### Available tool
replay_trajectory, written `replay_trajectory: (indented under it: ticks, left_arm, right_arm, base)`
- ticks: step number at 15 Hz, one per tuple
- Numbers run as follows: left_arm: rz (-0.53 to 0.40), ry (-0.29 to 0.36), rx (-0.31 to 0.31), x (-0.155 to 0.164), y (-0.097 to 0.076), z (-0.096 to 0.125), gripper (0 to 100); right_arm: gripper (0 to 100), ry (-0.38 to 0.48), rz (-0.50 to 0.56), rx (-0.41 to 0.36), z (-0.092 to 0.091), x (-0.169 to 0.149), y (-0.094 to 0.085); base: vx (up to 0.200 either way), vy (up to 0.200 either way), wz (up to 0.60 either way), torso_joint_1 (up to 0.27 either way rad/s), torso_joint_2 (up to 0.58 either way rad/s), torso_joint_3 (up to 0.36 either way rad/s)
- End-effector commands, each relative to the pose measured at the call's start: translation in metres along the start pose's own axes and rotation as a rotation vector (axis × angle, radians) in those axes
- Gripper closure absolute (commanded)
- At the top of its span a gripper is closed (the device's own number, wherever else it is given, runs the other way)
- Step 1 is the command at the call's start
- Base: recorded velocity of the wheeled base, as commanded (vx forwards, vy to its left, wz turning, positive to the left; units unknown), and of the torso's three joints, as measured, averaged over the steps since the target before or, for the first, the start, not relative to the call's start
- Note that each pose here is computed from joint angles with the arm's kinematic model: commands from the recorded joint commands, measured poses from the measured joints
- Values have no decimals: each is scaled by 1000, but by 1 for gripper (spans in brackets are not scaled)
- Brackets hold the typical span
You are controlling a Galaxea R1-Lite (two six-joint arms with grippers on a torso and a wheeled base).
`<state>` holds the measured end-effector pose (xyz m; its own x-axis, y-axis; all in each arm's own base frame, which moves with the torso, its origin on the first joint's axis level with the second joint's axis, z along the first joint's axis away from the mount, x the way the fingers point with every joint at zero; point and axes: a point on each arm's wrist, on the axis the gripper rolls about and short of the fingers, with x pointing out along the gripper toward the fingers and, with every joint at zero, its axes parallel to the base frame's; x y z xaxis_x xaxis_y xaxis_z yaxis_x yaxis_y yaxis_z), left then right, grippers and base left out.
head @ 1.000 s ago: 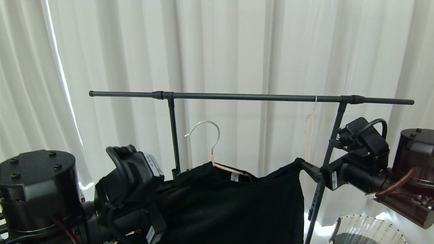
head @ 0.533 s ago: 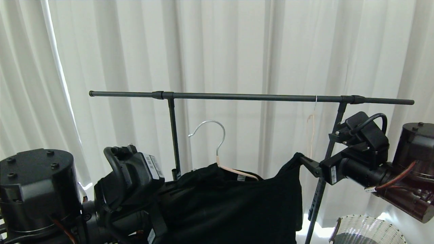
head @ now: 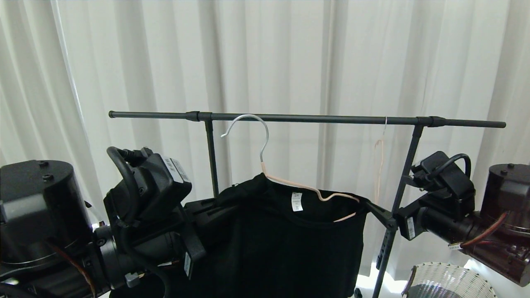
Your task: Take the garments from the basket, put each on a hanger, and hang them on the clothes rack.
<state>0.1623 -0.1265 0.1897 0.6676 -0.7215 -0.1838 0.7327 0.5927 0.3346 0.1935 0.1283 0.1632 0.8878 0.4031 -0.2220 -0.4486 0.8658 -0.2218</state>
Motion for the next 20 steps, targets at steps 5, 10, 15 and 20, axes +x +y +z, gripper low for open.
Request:
replay_trajectory:
  ticks: [5,10,15,20]
  left_arm:
    - [9,54,20,9,3,-10,100]
    - [5,79,108,20,5,-17,100]
    - [-40,-18,161,25,6,-18,100]
    - [-95,12,260,40,10,-32,100]
  right_arm:
    - [0,-37,-1,4,6,-8,-2]
    - [0,-60,24,0,10,-14,2]
    - [0,-30,102,-16,9,-16,11]
    - [0,2,205,-42,21,-28,11]
  base:
    - [0,0,0,0,0,0]
    - [0,0,0,0,0,0]
    - [0,0,0,0,0,0]
    - [0,0,0,0,0,0]
